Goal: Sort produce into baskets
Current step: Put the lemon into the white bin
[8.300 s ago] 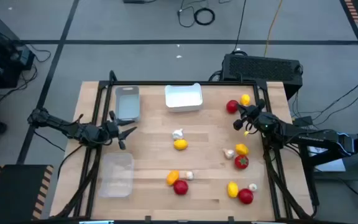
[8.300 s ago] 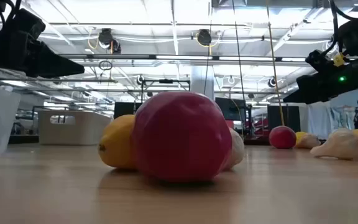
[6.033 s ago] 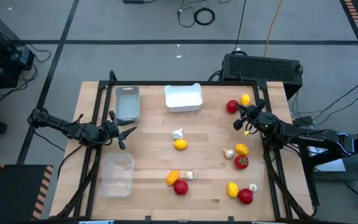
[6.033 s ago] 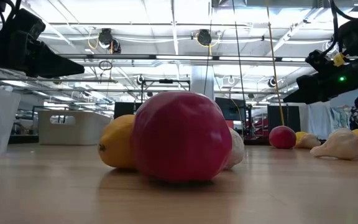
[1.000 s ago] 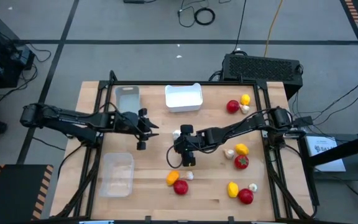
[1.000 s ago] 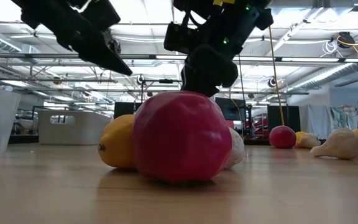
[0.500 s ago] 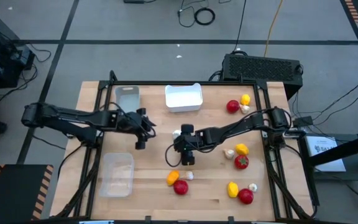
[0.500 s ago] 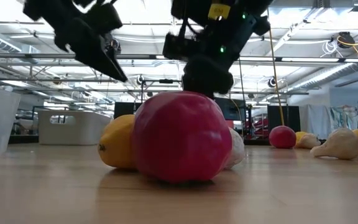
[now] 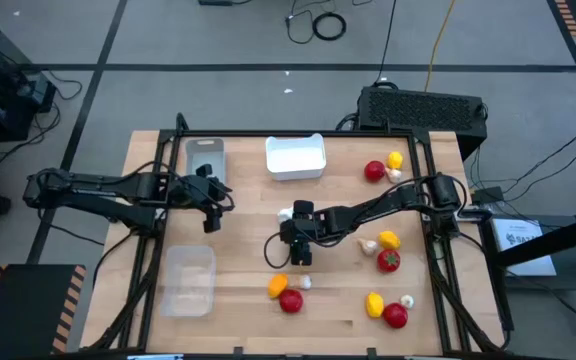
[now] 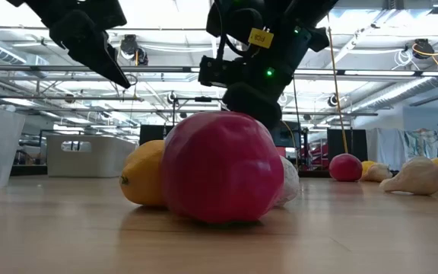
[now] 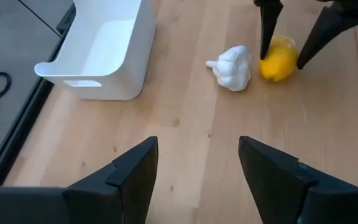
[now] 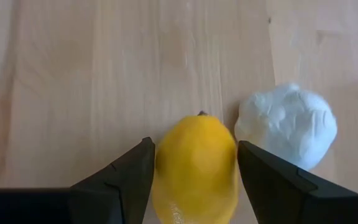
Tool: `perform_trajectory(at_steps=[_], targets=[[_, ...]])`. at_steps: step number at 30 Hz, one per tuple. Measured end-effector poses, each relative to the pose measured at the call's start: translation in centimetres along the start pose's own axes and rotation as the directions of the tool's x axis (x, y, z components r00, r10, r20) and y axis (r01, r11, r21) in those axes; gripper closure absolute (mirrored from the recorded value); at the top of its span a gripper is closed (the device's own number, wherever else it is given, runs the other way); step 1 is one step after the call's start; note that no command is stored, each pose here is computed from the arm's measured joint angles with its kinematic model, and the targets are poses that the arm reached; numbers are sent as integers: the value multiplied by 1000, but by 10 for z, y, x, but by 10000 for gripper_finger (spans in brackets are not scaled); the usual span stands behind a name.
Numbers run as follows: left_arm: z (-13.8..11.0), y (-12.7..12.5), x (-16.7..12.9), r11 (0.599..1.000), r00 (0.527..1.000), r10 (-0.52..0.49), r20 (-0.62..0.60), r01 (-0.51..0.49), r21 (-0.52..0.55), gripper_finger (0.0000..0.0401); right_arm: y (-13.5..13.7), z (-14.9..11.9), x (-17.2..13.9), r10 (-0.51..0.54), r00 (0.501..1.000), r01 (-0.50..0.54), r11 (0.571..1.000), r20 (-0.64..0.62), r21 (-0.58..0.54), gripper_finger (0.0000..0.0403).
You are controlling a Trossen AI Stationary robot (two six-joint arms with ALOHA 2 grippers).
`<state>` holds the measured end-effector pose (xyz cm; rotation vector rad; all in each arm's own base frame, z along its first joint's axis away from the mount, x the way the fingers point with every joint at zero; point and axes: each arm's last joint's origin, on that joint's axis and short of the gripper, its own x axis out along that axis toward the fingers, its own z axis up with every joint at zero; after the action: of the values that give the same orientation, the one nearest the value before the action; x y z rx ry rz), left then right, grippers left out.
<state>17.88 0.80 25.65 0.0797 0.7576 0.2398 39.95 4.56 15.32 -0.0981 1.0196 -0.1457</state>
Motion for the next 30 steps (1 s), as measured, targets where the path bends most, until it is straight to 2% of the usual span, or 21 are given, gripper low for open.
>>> perform_trajectory(at_steps=[21,26,30], targets=[[-2,1,-4,1000,999,3,44,-3,6,169,1,-10,11,-15,996,22,996,-84,88,183],[-2,1,-4,1000,999,3,48,-3,5,169,-1,-15,10,-4,989,26,988,-146,153,183],[-2,1,-4,1000,999,2,50,-2,5,169,-1,-15,11,2,990,23,985,-144,171,175]])
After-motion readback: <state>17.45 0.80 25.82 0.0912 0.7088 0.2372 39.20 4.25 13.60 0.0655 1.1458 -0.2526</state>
